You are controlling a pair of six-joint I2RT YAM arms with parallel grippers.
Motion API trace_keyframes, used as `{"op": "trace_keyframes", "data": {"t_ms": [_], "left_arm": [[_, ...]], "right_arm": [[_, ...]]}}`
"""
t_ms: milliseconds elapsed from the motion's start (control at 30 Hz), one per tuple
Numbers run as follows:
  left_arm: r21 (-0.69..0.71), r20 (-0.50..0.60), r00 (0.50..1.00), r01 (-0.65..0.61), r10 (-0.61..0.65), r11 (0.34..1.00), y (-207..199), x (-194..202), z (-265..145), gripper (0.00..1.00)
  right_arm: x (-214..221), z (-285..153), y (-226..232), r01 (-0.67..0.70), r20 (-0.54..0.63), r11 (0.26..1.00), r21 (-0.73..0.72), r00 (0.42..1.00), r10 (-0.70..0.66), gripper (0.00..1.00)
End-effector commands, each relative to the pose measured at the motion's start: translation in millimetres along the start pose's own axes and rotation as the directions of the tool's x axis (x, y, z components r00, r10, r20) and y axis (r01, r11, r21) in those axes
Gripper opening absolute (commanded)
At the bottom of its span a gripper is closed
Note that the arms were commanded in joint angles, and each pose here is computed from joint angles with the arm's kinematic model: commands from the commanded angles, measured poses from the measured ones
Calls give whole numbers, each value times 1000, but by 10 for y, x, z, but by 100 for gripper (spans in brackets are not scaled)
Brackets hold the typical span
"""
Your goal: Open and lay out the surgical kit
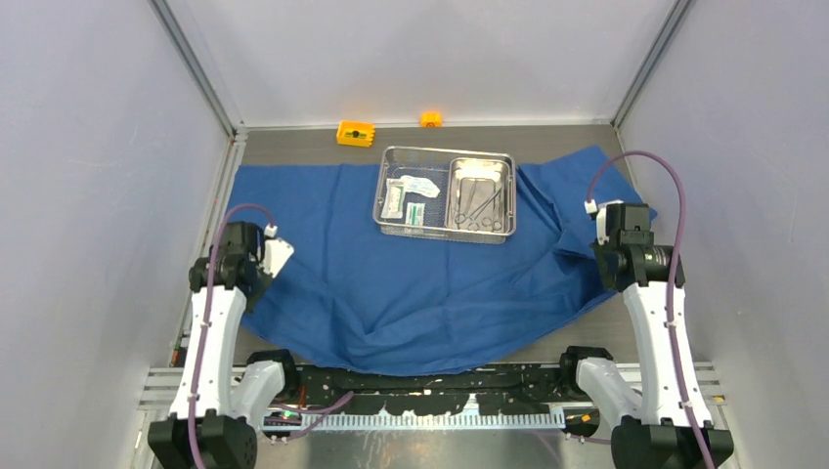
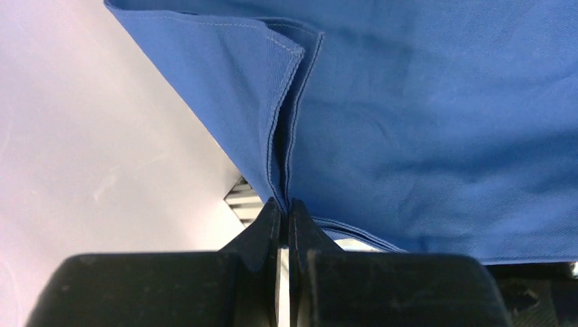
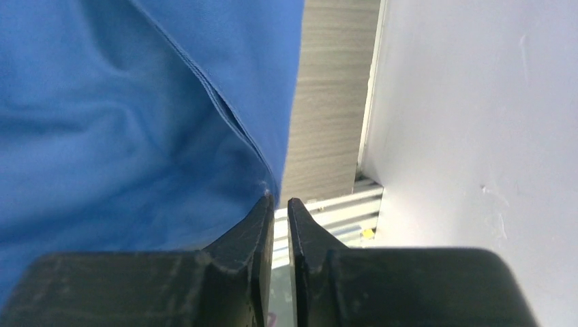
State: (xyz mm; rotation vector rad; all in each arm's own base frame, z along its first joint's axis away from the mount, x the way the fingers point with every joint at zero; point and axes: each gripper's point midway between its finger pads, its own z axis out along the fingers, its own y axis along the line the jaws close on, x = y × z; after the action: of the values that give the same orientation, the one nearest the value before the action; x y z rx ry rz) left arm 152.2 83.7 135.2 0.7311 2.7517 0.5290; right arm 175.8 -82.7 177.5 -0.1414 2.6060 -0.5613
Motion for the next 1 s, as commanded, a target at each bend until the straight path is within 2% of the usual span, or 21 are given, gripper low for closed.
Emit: {"op": "trace_keyframes", "data": {"t_ms": [0, 133, 200, 233, 333, 433, 633, 833, 967], "left_arm": [[4, -90, 989, -120, 120, 993, -22, 349, -251, 0], [45, -129, 973, -189, 193, 981, -80, 545, -440, 0], [34, -128, 970, -205, 207, 978, -49, 560, -504, 4], [23, -118, 971, -206, 208, 978, -22, 542, -534, 9], [6, -65, 977, -201, 201, 980, 52, 404, -607, 33], [12, 0, 987, -158, 158, 987, 120, 182, -663, 53], [25, 128, 991, -36, 33, 999, 274, -350, -611, 71], [74, 183, 981, 50, -63, 996, 375, -789, -438, 77], [122, 219, 972, 62, -88, 991, 344, -940, -429, 78]], "right_arm": [[141, -289, -38, 35, -20, 999, -31, 999, -36, 21], [109, -471, 46, 21, 1, 993, -112, 1000, -22, 33], [60, -508, 140, 19, 19, 985, -172, 1000, -16, 39], [25, -501, 189, 19, 27, 980, -200, 1000, -14, 41], [-104, -360, 302, 32, 25, 966, -255, 999, -27, 50], [-249, -69, 408, 54, -7, 959, -277, 998, -58, 58], [-481, 593, 442, 109, -56, 970, -217, 991, -123, 66], [-453, 1101, 449, 178, -150, 969, -169, 967, -204, 65], [-396, 1185, 352, 188, -183, 973, -130, 960, -210, 35]]}}
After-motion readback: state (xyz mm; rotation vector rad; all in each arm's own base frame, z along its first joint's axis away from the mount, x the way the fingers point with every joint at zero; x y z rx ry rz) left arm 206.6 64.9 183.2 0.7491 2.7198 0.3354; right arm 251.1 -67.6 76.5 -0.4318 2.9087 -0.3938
